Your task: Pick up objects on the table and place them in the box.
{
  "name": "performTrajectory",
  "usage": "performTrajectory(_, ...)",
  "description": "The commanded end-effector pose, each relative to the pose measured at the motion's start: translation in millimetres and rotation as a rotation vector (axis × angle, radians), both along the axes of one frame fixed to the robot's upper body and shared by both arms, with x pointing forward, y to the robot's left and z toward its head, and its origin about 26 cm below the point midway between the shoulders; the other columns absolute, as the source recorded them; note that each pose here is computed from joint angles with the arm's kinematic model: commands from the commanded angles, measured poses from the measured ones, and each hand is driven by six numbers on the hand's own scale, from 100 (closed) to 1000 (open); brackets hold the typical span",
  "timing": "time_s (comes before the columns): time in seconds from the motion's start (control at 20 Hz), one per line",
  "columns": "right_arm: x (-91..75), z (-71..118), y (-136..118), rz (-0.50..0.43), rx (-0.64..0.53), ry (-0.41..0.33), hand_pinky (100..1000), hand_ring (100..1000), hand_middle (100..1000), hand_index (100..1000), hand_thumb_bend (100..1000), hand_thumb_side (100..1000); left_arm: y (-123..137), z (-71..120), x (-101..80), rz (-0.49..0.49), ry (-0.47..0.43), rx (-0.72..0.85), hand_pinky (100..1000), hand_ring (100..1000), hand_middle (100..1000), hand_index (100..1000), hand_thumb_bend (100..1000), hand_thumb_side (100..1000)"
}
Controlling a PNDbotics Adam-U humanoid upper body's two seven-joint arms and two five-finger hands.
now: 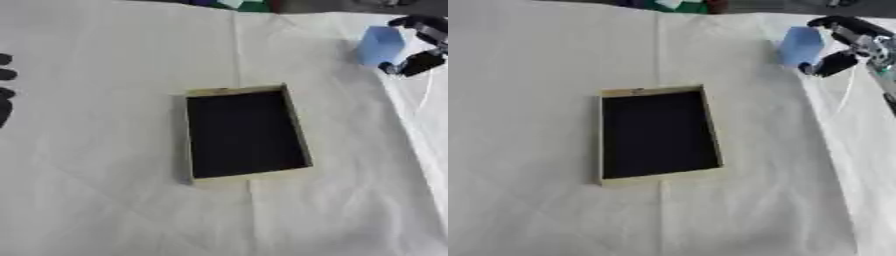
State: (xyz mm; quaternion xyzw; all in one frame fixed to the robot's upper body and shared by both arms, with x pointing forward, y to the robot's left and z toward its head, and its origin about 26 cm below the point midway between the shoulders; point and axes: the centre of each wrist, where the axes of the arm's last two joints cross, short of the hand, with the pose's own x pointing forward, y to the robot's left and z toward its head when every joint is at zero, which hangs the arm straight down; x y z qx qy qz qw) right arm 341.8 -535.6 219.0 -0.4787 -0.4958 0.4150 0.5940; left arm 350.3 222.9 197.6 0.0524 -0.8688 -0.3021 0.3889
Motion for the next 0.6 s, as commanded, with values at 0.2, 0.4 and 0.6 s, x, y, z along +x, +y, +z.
performTrajectory(0.2, -6.8, 24.6, -10.0, -0.021, -0.046, -0.052, 979, 1000, 946, 991, 342, 194, 1.3, 9.2, -1.8, -0.006, -0.030, 0.002, 695, 775, 772, 905, 598, 714)
performTrajectory(0.4, -6.6, 26.1, -9.5, -0.026, -0.058, -0.087, 974, 994, 943, 991, 337, 197, 1.0, 9.5, -1.9, -0.008, -0.030, 0.002, 695, 775, 772, 904, 597, 714)
performTrajectory(0.6, -6.8, 28.1, -9.2, -0.035, -0.076, -0.141, 967, 987, 939, 990, 339, 194, 1.2, 9.4, -1.9, -0.007, -0.029, 0.003, 695, 775, 772, 904, 597, 714)
